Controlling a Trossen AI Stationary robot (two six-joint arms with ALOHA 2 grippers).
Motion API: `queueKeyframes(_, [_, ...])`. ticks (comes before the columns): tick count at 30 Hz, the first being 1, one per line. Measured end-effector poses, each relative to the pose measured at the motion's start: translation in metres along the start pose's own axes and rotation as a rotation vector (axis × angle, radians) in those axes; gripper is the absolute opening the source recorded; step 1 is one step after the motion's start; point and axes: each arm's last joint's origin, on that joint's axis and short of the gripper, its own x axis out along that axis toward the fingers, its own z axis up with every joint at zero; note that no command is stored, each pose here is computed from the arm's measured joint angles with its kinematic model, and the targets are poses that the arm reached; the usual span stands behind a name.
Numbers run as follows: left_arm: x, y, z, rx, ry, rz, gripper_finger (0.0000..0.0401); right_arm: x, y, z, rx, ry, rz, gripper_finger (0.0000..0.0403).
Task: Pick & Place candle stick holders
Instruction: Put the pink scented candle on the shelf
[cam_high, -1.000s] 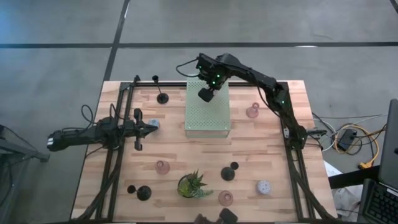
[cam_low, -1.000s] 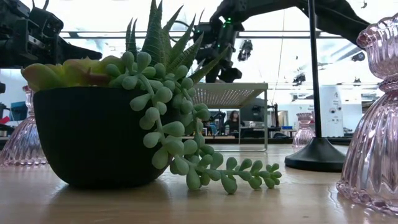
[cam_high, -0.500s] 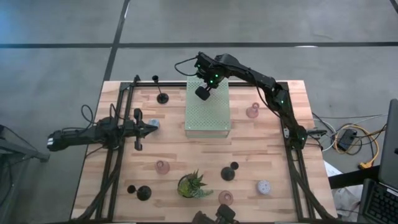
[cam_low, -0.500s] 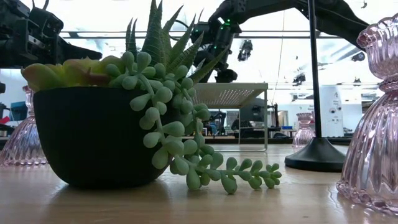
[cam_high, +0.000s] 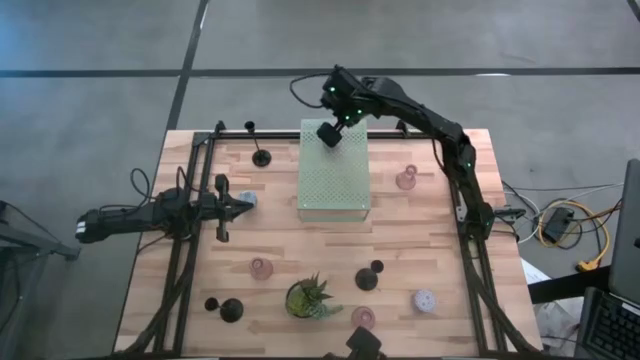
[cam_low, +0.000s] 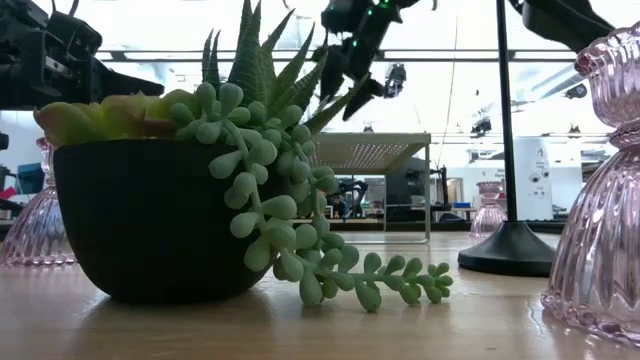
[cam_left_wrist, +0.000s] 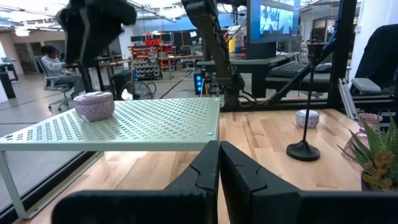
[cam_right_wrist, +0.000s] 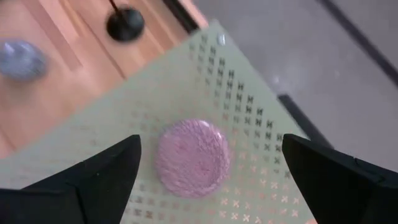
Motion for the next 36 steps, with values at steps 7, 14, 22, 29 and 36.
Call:
queueKeyframes(7, [0.000,0.000,0.000,0.000,0.000,0.000,0.0019,-0.005,0.033,-0.002,0.000,-0.029,0.093,0.0384])
queueKeyframes(14, [0.000,0.000,0.000,0.000,0.000,0.000,0.0019,0.003,0.049,-0.010,0.087,0.043,0.098,0.0349])
queueKeyframes(22, [0.000,0.000,0.000,0.000,0.000,0.000,0.0019,0.012,0.049,-0.014,0.054,0.076,0.091,0.0211])
queueKeyframes(29, [0.000,0.000,0.000,0.000,0.000,0.000,0.0019,0.023,0.048,-0.021,0.046,0.121,0.086,0.0091])
queueKeyframes(36, [0.000,0.000,0.000,0.000,0.000,0.000,0.0019,0.038,0.048,-0.027,0.025,0.150,0.104,0.0013])
